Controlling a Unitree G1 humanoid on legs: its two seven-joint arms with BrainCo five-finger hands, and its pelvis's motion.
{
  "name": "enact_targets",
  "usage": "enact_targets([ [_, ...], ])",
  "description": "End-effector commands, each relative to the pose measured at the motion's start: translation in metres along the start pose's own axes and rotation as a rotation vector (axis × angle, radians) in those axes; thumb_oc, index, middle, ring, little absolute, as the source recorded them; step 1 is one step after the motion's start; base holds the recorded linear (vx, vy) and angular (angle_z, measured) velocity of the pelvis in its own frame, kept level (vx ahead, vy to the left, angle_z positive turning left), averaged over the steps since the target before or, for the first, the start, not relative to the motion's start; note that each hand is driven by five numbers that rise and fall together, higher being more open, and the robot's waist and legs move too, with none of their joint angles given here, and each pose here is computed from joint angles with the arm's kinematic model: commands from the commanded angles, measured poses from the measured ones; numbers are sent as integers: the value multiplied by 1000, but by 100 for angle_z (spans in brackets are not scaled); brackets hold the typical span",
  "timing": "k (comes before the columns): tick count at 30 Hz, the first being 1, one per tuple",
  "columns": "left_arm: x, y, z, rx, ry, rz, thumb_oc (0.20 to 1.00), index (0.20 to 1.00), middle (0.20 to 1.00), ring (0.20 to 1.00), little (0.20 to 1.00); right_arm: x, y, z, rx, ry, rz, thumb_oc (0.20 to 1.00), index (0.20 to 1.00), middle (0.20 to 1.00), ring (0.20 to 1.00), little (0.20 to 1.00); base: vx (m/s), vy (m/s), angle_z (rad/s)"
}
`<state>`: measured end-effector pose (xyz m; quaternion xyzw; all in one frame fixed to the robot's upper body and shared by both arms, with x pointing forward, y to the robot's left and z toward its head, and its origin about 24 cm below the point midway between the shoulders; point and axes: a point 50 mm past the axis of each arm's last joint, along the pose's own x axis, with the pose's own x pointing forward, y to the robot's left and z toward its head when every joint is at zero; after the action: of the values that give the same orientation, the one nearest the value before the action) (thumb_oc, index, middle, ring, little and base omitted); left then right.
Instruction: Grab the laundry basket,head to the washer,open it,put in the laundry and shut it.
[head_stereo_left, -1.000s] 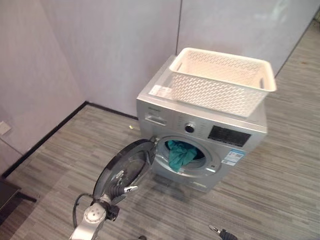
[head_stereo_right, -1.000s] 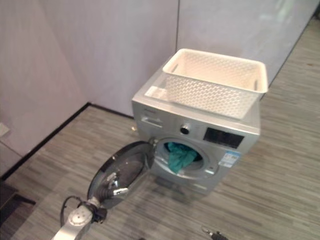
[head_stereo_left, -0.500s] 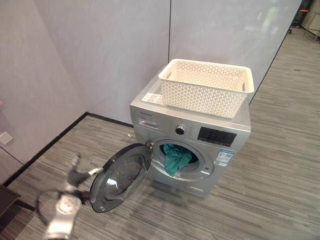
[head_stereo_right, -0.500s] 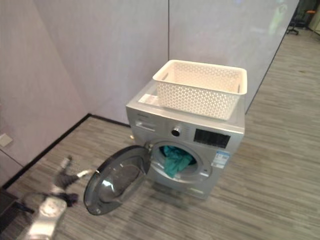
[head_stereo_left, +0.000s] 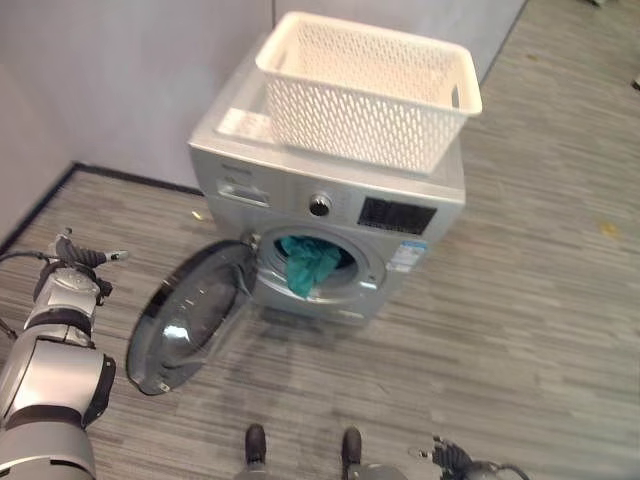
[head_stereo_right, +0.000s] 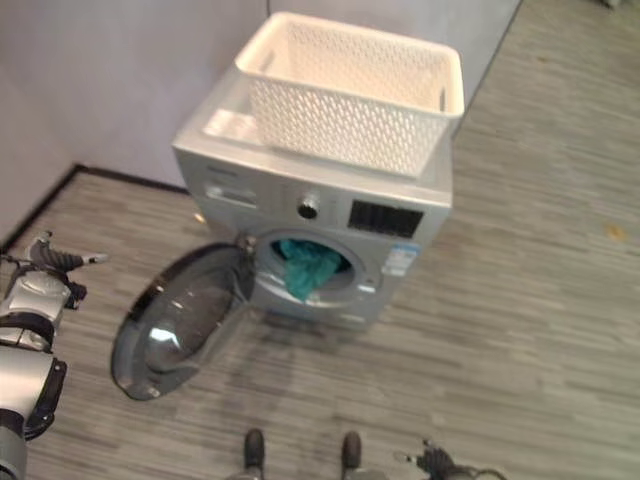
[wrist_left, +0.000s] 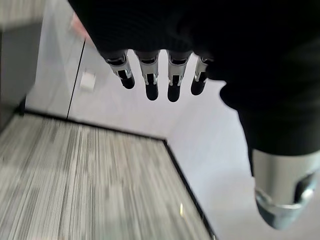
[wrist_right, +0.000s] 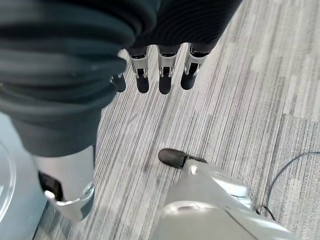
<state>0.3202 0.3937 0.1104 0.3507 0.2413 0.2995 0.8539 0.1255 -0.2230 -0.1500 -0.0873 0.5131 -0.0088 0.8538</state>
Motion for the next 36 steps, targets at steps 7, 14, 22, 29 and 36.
enact_targets([
  [7, 0, -2, 10, -207, 63, -58, 1000, 1000, 1000, 1000, 1000, 2, 11, 31, -6, -118, 42, 1000, 1000, 1000, 1000, 1000, -33, 9, -4],
  [14, -22, -49, -89, 119, 334, -323, 1000, 1000, 1000, 1000, 1000, 0, 6, 32, -63, -132, 60, 1000, 1000, 1000, 1000, 1000, 16, -5, -15],
  [22, -97, -202, -84, 235, 160, -726, 1000, 1000, 1000, 1000, 1000, -2, -18, 34, -32, -139, -31, 1000, 1000, 1000, 1000, 1000, 30, 9, -3],
  [29, -151, -264, -48, 63, 24, -885, 1000, 1000, 1000, 1000, 1000, -3, -19, 43, -19, -179, -48, 1000, 1000, 1000, 1000, 1000, 44, 5, -15],
  [36, -184, -279, 80, -361, -276, -890, 1000, 1000, 1000, 1000, 1000, -5, -16, 17, 1, -121, -54, 1000, 1000, 1000, 1000, 1000, 17, -16, -18],
])
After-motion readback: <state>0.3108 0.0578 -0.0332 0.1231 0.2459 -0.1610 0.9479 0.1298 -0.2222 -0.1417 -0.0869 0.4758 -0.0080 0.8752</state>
